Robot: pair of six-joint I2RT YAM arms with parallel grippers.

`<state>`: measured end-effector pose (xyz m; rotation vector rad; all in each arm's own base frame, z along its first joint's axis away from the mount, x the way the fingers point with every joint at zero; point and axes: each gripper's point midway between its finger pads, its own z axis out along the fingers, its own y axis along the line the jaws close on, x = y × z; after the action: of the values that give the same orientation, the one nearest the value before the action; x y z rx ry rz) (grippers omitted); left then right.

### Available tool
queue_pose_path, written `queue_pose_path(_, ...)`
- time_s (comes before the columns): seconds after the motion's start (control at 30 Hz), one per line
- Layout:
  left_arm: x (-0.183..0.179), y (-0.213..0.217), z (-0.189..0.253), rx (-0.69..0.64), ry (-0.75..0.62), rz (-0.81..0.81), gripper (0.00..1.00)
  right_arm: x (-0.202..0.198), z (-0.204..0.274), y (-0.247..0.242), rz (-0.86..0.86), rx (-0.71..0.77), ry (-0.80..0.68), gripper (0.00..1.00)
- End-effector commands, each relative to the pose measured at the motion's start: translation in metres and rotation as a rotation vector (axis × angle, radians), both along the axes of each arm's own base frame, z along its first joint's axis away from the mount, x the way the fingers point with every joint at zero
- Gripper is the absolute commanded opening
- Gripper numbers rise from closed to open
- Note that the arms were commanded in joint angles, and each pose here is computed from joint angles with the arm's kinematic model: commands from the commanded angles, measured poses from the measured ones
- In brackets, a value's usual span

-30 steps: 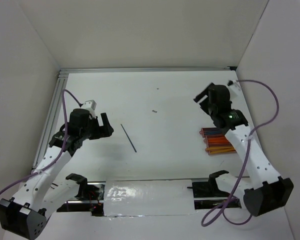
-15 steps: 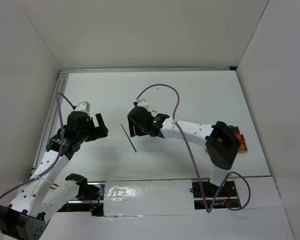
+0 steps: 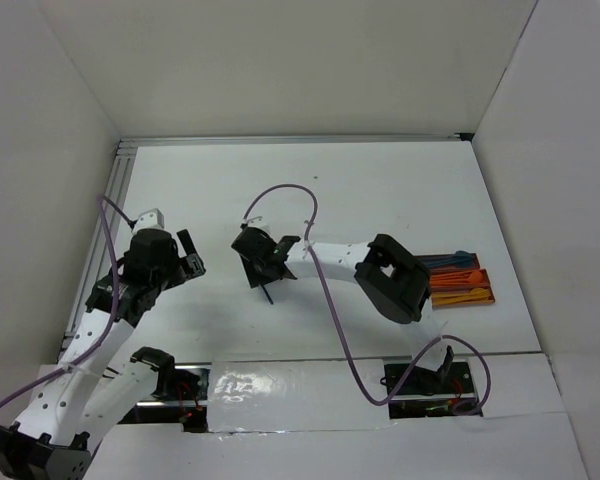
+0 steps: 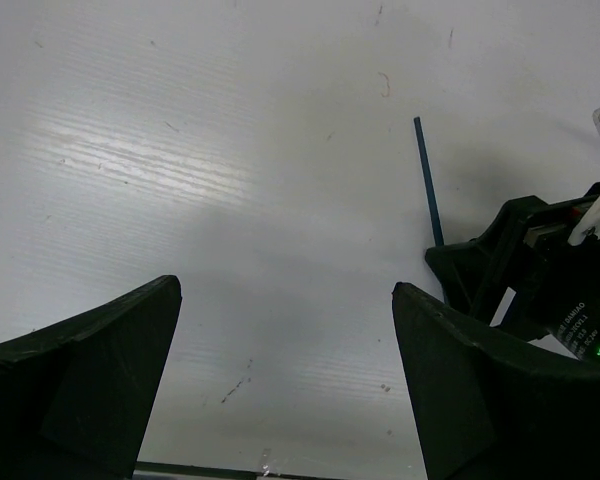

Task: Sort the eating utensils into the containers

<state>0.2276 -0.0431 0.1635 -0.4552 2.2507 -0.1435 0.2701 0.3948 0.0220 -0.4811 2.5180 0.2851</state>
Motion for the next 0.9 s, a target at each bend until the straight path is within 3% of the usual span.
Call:
queue_pose_path(0.0, 0.004, 0.009, 0.018, 0.004, -0.069, 0.057, 1.00, 0.002, -0.003, 0.013, 0.035, 0.009, -0.003, 0.51)
queue_pose_path(0.13, 0.004, 0.007, 0.019, 0.000, -0.078, 0.043, 1.00, -0.003, -0.030, 0.002, 0.029, -0.045, 0.032, 0.29)
queue_pose_path(0.17, 0.004, 0.007, 0.018, 0.001, -0.076, 0.041, 1.00, 0.000, -0.033, -0.003, 0.000, -0.054, 0.027, 0.02)
queue_pose_path(0.2, 0.004, 0.007, 0.019, 0.000, -0.078, 0.042, 1.00, -0.002, -0.041, -0.010, -0.012, -0.080, 0.048, 0.00)
queue_pose_path(0.33, 0.005, 0.007, 0.017, 0.003, -0.066, 0.046, 1.00, 0.011, -0.036, -0.046, -0.162, -0.127, 0.072, 0.00)
queue_pose_path(0.47, 0.005, 0.007, 0.016, 0.002, -0.063, 0.048, 0.99, 0.044, 0.022, -0.083, -0.387, -0.036, 0.045, 0.00)
queue_pose_path(0.5, 0.005, 0.007, 0.017, 0.002, -0.065, 0.050, 1.00, 0.054, 0.056, -0.091, -0.455, 0.048, 0.019, 0.00)
queue_pose_path(0.6, 0.007, 0.006, 0.017, 0.002, -0.075, 0.042, 0.99, 0.085, 0.109, -0.161, -0.711, 0.126, -0.041, 0.00)
queue_pose_path(0.63, 0.008, 0.006, 0.017, 0.003, -0.080, 0.039, 1.00, 0.096, 0.113, -0.197, -0.873, 0.159, -0.043, 0.00)
queue_pose_path(0.7, 0.010, 0.004, 0.017, 0.001, -0.079, 0.032, 1.00, 0.094, 0.137, -0.243, -1.035, 0.209, -0.091, 0.00)
queue_pose_path(0.73, 0.011, 0.004, 0.016, 0.002, -0.081, 0.029, 1.00, 0.097, 0.141, -0.298, -1.219, 0.252, -0.114, 0.00)
queue_pose_path(0.77, 0.011, 0.003, 0.016, 0.001, -0.078, 0.027, 1.00, 0.089, 0.128, -0.301, -1.224, 0.220, -0.093, 0.00)
queue_pose_path(0.8, 0.011, 0.003, 0.015, 0.004, -0.075, 0.023, 1.00, 0.086, 0.139, -0.314, -1.264, 0.292, -0.098, 0.00)
queue_pose_path(0.87, 0.013, 0.003, 0.015, 0.004, -0.074, 0.025, 1.00, 0.077, 0.124, -0.362, -1.403, 0.312, -0.078, 0.00)
